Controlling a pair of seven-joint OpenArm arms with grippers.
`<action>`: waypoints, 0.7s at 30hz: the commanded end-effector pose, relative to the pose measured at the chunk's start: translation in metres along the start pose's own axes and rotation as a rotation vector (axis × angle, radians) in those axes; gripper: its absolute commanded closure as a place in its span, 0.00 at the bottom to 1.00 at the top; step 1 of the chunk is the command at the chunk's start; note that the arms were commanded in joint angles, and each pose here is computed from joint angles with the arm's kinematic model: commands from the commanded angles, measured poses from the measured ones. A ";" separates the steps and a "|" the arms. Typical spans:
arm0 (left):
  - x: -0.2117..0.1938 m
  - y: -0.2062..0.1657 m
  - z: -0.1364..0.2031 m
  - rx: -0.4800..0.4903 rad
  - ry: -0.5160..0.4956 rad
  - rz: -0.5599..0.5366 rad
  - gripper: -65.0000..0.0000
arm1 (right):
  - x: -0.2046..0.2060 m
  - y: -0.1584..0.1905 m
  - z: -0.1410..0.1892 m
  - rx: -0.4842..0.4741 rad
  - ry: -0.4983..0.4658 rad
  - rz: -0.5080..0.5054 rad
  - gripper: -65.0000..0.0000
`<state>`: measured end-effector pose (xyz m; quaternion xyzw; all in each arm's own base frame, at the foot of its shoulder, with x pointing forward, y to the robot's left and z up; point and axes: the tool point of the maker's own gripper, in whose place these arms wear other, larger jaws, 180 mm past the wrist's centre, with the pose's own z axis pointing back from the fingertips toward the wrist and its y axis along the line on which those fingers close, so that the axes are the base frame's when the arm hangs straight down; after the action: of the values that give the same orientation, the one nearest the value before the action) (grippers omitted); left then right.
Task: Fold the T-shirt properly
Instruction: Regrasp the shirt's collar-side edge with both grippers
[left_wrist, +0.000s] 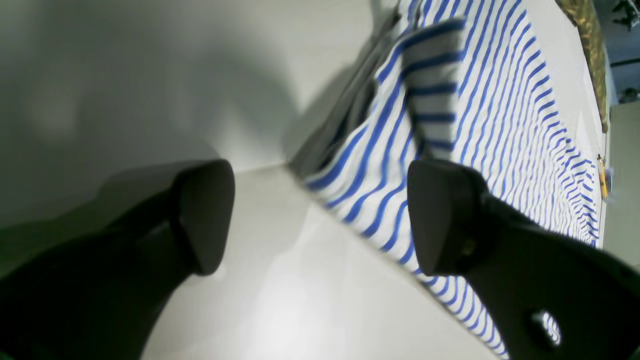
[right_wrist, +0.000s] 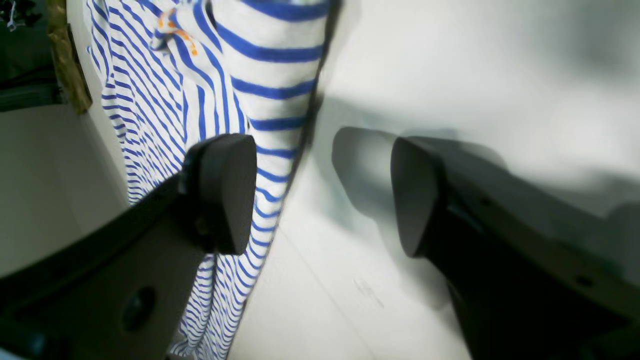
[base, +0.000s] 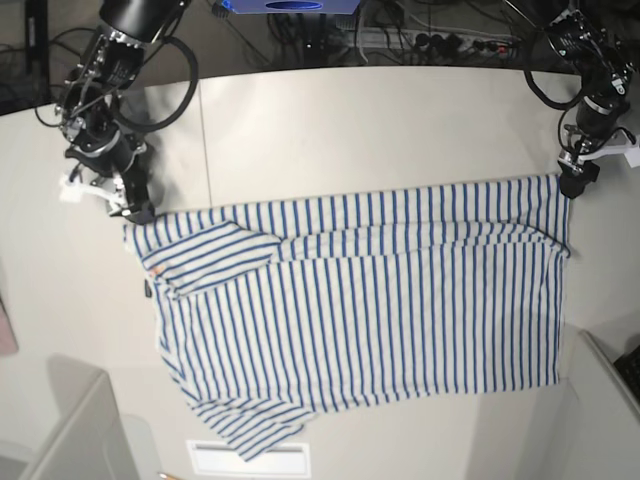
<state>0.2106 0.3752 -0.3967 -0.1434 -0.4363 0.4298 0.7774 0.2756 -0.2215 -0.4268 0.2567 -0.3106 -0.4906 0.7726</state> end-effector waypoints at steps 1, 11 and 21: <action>0.010 -0.004 -0.001 -0.020 -0.026 -0.005 0.21 | 0.005 0.002 -0.001 0.000 -0.006 0.004 0.39; -0.004 0.005 -0.016 -0.012 0.010 0.069 0.21 | 0.018 0.005 -0.021 -0.003 -0.043 -0.019 0.39; -0.004 0.006 -0.016 -0.011 0.012 0.074 0.45 | 0.010 -0.003 -0.035 -0.026 -0.005 -0.054 0.39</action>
<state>0.2215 0.3741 -0.4130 -0.1720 -0.4329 0.4567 0.7579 0.3139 -0.2297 -0.4368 0.2710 -0.3266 -0.5094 0.7486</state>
